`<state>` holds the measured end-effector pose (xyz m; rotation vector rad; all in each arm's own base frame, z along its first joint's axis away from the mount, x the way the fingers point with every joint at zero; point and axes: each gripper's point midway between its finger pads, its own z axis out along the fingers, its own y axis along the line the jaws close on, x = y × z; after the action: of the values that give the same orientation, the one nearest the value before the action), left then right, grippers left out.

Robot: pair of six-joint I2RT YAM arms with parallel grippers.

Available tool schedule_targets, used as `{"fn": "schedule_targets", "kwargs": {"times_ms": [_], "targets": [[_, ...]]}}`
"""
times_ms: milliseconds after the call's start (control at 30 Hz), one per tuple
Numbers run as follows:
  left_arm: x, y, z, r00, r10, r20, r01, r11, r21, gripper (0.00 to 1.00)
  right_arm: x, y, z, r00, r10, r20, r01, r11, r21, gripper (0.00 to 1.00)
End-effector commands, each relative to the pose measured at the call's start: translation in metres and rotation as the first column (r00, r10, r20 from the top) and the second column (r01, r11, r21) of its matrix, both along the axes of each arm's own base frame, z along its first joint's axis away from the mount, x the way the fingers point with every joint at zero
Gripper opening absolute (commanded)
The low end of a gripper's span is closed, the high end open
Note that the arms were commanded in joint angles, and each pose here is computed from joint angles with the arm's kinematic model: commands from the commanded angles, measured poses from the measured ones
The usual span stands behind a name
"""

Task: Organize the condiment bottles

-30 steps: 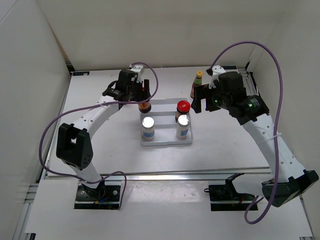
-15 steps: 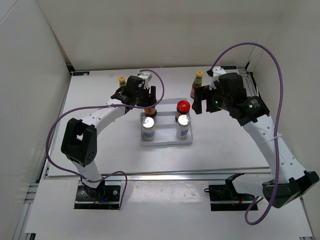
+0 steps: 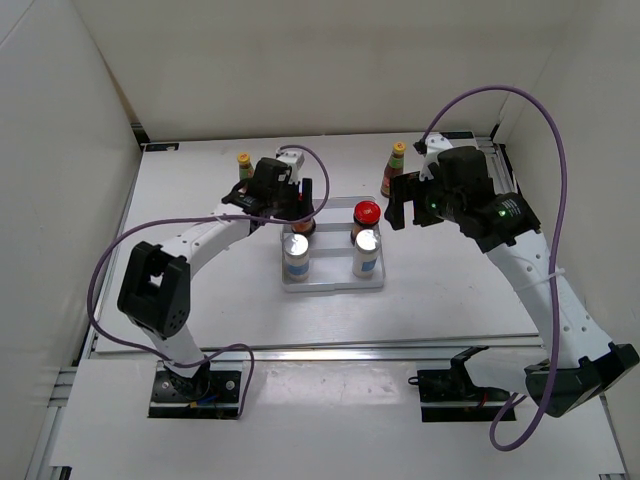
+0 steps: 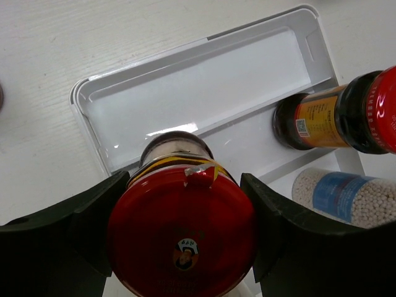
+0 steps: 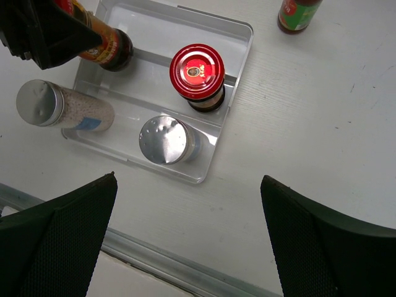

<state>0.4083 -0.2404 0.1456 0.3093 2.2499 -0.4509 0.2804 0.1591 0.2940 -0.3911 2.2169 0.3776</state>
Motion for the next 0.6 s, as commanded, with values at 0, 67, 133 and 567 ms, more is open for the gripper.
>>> {"fn": "schedule_targets", "kwargs": {"times_ms": [0,67,133,567], "targets": [[-0.020,0.002,0.024,1.000,-0.013,0.026,0.013,1.000,-0.009,0.11,-0.001,-0.003,0.003,1.000,0.003,0.019,-0.003,1.000,-0.005,1.00],[-0.022,0.006,0.022,1.000,-0.002,0.027,0.002,1.000,-0.001,0.11,-0.001,-0.003,0.003,1.000,0.003,0.018,-0.003,1.000,-0.005,1.00],[-0.024,0.008,0.030,0.999,-0.008,0.046,0.008,1.000,-0.003,0.11,0.001,0.001,0.002,1.000,0.006,0.012,-0.006,1.000,0.007,1.00],[-0.027,0.016,0.052,0.997,-0.005,0.083,0.002,0.999,0.044,0.11,0.001,0.001,-0.004,1.000,0.006,0.004,-0.006,1.000,0.003,1.00]]}}
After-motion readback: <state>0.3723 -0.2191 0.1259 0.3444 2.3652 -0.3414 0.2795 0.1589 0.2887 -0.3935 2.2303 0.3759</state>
